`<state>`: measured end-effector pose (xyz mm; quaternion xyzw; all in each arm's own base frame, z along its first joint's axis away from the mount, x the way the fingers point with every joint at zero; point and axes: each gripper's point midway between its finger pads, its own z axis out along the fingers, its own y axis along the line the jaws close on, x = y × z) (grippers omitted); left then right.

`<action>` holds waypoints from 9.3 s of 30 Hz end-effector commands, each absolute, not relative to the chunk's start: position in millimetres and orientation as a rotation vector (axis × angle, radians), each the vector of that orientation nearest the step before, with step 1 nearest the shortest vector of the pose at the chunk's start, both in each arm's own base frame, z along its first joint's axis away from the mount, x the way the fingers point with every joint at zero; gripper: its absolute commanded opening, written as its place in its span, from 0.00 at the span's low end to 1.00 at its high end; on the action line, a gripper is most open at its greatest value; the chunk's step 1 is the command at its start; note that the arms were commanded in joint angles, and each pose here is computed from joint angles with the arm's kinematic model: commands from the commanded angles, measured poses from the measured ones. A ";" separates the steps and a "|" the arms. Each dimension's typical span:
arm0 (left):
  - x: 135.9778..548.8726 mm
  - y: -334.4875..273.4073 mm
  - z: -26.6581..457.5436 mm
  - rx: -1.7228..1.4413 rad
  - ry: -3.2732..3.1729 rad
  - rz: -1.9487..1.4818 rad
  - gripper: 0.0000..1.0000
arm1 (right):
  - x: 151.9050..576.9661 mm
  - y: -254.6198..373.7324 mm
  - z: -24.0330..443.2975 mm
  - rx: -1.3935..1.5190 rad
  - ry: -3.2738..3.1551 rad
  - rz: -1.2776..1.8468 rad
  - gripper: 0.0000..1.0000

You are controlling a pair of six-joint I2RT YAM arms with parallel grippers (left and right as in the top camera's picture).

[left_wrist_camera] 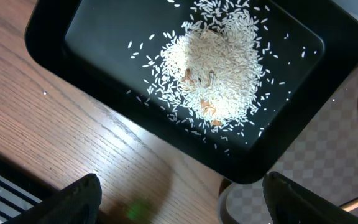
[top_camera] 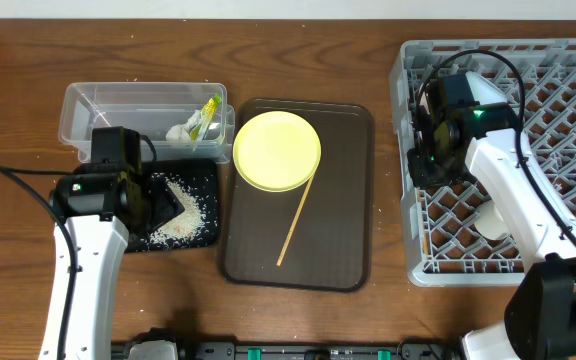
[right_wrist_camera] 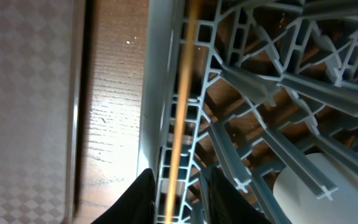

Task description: Sort waste into correct bins and load items into the dishwasher rack

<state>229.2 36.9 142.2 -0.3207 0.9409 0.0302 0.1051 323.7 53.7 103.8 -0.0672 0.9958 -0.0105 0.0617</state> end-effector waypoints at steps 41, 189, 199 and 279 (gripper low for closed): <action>228.8 38.8 144.7 -0.969 2.759 0.093 0.86 | 269.6 287.9 -0.2 -0.201 3.068 0.181 0.37; 228.7 38.7 144.7 -0.969 2.759 0.092 0.86 | 381.8 12.9 257.6 0.005 2.343 -0.359 0.01; 228.7 38.7 144.6 -0.969 2.760 0.092 0.86 | 341.2 -104.2 317.2 0.009 2.232 -1.128 0.01; 220.1 -36.3 148.5 -0.165 2.930 -0.131 0.86 | 288.8 -18.1 199.7 0.215 2.722 0.234 0.99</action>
